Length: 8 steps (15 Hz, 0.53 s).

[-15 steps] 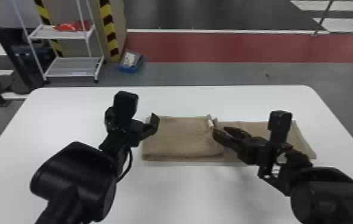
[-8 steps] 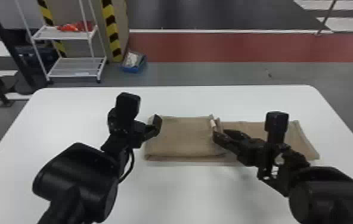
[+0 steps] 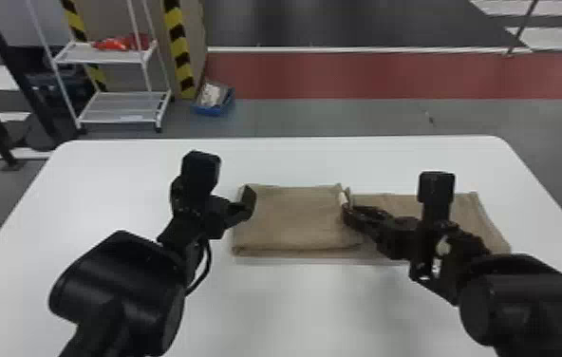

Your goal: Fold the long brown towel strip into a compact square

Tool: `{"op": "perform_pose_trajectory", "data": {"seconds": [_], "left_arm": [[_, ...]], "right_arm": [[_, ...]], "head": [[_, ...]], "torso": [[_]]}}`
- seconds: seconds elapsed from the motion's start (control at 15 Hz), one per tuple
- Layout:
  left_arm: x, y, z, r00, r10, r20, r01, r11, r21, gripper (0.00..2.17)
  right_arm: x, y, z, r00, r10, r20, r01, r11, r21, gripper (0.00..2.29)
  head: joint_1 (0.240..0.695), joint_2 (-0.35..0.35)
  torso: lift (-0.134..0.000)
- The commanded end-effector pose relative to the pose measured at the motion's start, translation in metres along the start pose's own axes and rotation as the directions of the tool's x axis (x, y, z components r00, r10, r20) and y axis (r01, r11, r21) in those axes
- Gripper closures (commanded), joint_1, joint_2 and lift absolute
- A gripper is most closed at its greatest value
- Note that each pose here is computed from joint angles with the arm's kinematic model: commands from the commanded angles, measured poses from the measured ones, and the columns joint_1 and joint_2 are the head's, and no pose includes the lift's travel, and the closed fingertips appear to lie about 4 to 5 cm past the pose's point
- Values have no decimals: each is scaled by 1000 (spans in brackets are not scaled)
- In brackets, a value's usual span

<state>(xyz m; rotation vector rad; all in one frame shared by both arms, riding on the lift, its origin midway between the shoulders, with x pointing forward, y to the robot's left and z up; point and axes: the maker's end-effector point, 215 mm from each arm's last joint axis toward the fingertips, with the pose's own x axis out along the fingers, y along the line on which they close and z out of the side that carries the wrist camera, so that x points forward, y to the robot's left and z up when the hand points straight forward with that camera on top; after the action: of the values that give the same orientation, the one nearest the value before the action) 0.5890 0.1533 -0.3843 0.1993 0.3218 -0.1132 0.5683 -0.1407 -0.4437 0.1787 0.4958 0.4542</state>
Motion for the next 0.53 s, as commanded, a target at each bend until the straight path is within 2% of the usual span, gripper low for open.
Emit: {"op": "perform_pose_trajectory", "data": {"seconds": [0.0,0.13,0.27,0.47], "left_arm": [[0,0,-1,1000,0,-1,0,1000,0,46],[0,2,-1,1000,1,-1,-1,1000,-1,46],[0,2,-1,1000,1,-1,-1,1000,-1,46],[0,5,-1,1000,7,-2,-7,1000,-5,46]], "right_arm": [[1,0,1,1000,1,-9,-1,1000,2,890],[1,2,-2,1000,6,-18,-6,1000,3,1281],[0,4,-5,1000,15,-23,-15,1000,10,1453],[-3,13,4,999,38,5,-38,999,18,1480]], "head": [[695,12],[695,13],[695,15],[695,18]], "torso": [[-128],[-128],[-128],[-128]]}}
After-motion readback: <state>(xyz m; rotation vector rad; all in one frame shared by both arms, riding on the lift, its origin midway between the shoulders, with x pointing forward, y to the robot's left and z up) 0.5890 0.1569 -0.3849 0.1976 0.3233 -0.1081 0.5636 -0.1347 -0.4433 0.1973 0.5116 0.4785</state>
